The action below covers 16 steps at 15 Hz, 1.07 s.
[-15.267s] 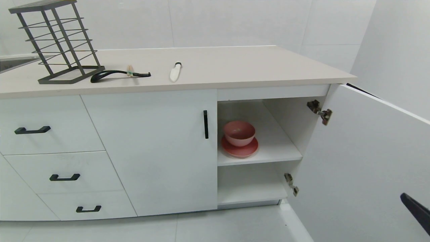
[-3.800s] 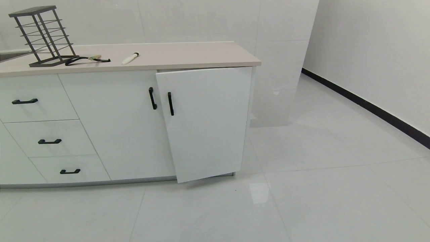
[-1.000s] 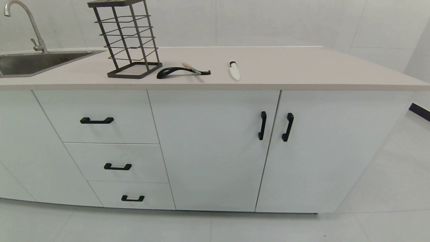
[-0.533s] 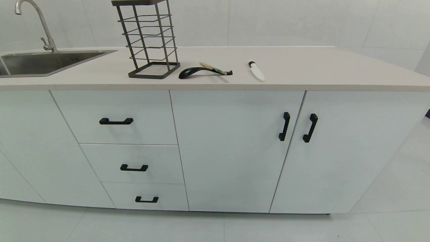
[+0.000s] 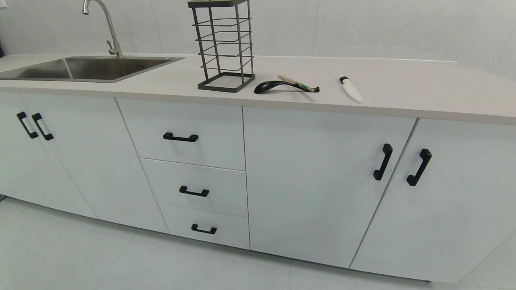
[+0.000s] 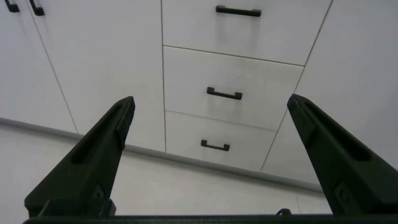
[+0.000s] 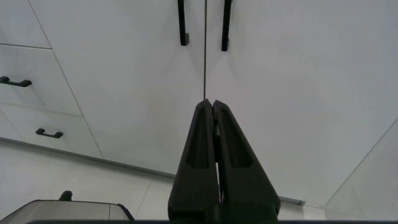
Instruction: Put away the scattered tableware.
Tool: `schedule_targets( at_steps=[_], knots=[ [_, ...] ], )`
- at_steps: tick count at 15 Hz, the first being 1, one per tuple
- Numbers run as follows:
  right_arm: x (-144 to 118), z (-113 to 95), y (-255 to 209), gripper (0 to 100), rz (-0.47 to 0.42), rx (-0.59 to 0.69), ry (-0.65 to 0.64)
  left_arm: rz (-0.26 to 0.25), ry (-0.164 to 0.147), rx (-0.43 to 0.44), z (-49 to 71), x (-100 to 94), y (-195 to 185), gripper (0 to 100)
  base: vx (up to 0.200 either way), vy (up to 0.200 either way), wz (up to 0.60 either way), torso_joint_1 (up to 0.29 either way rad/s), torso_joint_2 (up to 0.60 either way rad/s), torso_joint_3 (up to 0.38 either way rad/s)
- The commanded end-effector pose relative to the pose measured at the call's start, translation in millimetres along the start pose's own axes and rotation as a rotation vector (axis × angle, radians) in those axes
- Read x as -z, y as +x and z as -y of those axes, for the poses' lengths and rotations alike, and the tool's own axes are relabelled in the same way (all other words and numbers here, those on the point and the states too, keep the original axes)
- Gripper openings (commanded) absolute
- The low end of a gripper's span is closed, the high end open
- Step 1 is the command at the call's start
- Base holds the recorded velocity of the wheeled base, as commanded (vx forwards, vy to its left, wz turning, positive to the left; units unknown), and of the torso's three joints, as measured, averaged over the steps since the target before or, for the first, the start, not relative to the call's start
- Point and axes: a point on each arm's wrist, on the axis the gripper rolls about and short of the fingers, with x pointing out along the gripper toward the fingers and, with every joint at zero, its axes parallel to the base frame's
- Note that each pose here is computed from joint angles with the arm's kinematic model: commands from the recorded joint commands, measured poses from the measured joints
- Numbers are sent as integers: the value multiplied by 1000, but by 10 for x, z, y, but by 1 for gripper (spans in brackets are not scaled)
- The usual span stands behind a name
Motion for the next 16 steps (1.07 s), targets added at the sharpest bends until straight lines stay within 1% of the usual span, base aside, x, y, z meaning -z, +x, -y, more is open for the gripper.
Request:
schedule_targets(
  at_steps=[1, 6, 10, 15, 16],
  knots=[
    [1, 0, 0, 0, -1, -2, 0, 0, 0, 0, 0, 0, 0, 100, 0, 200, 0, 7, 2, 2],
    [1, 0, 0, 0, -1, -2, 0, 0, -1, 0, 0, 0, 0, 100, 0, 200, 0, 0, 1, 2],
    [1, 0, 0, 0, -1, -2, 0, -1, -3, -7, -1, 1, 0, 100, 200, 0, 0, 0, 2, 2],
    [1, 0, 1, 0, -3, -1, 0, 2, -6, -3, 0, -2, 0, 100, 0, 0, 0, 0, 0, 0],
    [1, 0, 0, 0, -1, -2, 0, 2, -21, -2, 0, -2, 0, 100, 0, 0, 0, 0, 0, 0]
  ],
)
